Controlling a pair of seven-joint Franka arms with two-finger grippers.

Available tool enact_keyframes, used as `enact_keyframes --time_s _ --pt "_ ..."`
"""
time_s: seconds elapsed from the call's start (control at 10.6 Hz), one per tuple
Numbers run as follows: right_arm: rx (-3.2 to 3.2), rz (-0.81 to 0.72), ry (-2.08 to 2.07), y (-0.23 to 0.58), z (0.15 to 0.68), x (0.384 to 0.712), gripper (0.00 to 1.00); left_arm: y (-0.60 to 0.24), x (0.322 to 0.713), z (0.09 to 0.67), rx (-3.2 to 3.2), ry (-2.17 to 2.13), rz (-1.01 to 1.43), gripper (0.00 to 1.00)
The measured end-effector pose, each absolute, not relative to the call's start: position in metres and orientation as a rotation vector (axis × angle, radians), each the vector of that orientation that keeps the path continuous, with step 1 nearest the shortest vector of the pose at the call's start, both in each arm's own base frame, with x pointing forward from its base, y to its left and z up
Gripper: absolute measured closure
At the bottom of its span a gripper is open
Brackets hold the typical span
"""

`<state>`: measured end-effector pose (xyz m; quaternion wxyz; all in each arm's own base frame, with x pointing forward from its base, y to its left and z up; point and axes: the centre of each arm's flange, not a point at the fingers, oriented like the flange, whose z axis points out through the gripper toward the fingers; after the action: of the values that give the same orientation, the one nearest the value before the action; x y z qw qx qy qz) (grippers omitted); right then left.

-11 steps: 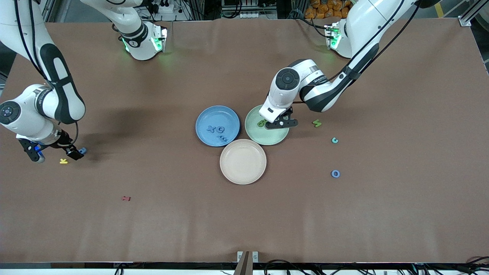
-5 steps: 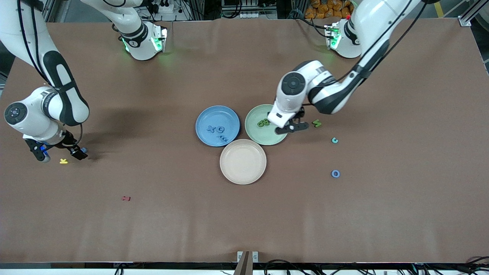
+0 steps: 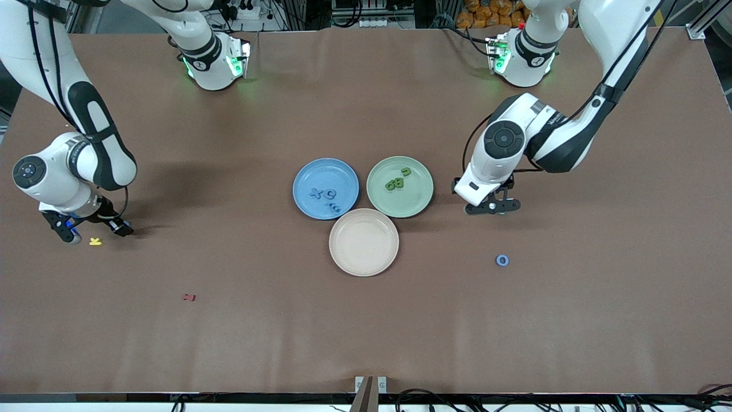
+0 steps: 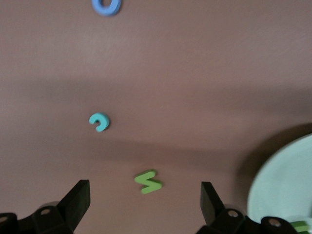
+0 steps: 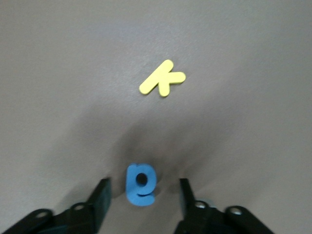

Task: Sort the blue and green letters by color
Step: 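Grasp the blue g with the right gripper while the left reaches z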

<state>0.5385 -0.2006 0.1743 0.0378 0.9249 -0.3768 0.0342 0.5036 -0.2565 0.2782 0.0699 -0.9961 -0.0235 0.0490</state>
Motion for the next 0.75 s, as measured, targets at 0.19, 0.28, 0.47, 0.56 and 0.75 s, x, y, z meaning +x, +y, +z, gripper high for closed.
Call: enact_keyframes --time_s 0.19,0.28,0.47,0.56,0.75 --pt "2.845 0.109 -1.136 -0.207 0.175 0.537 0.63 -0.227 0.496 0.259 -3.032 -0.129 0.172 0.02" --pt "2.849 0.110 -1.126 -0.207 0.175 0.537 0.69 -0.215 0.491 0.247 -3.061 -0.159 0.170 0.06" --pt "2.860 0.110 -1.098 -0.207 0.176 0.538 0.73 -0.208 0.480 0.228 -3.068 -0.299 0.214 0.11" --pt "2.877 0.114 -1.069 -0.201 0.177 0.543 0.73 -0.211 0.476 0.221 -3.061 -0.389 0.238 0.11" --pt "2.952 -0.008 -0.980 -0.170 0.194 0.569 0.73 -0.218 0.469 0.208 -3.045 -0.569 0.283 0.11"
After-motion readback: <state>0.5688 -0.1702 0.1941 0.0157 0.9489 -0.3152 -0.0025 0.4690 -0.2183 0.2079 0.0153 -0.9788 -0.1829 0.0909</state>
